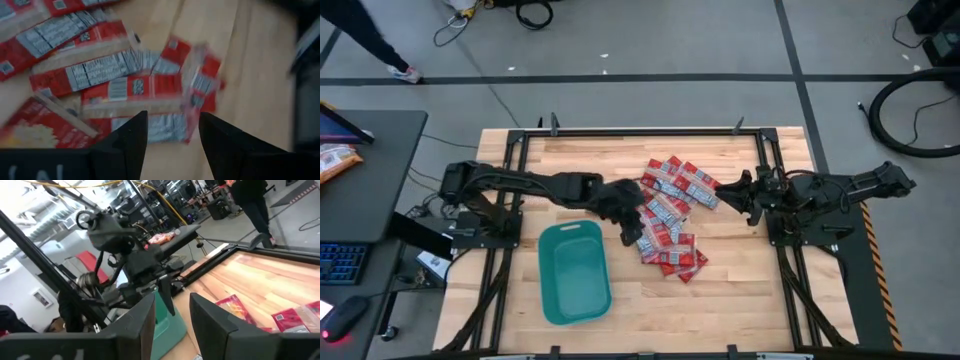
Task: Sort popcorn bags into baskets
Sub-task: Put the red popcorn bag into the green bin
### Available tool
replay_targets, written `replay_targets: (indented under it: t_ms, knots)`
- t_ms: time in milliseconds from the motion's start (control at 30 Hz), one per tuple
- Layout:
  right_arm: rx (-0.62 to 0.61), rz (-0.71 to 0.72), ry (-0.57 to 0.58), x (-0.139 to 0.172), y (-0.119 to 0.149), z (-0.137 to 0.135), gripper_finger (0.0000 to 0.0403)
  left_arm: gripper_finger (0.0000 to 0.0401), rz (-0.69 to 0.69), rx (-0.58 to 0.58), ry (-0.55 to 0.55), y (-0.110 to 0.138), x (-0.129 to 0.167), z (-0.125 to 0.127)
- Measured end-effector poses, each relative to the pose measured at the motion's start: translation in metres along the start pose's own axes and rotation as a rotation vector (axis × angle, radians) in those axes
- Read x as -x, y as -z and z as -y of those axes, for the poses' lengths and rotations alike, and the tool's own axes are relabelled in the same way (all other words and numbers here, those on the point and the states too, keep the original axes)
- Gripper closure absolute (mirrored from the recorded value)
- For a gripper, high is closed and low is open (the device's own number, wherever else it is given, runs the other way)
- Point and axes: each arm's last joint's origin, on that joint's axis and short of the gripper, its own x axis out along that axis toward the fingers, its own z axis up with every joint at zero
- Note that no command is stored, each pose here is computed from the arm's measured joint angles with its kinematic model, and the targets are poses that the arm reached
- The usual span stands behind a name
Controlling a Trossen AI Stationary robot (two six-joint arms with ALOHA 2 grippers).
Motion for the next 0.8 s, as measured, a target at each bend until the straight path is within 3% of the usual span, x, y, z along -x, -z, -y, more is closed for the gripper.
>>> replay_targets:
  t_ms: [167, 367, 567, 800]
  knots:
    - [0.018, -0.001, -0.003, -0.003, -0.003, -0.004, 0.0275, 0.0219, -0.111, -0.37, -0.055, 0.008, -0.025, 0.018]
    - [0.002, -0.024, 0.011, -0.003, -0.001, -0.002, 0.0275, 0.0182, -0.165, -0.629, -0.23, 0.027, -0.052, 0.033]
    - [-0.003, -0.036, 0.018, -0.003, 0.0, -0.002, 0.0277, 0.0134, -0.244, -0.813, -0.236, 0.045, -0.075, 0.043]
    - [-0.018, -0.033, 0.017, -0.003, 0.0, -0.002, 0.0277, 0.0133, -0.295, -0.911, -0.221, 0.058, -0.092, 0.049]
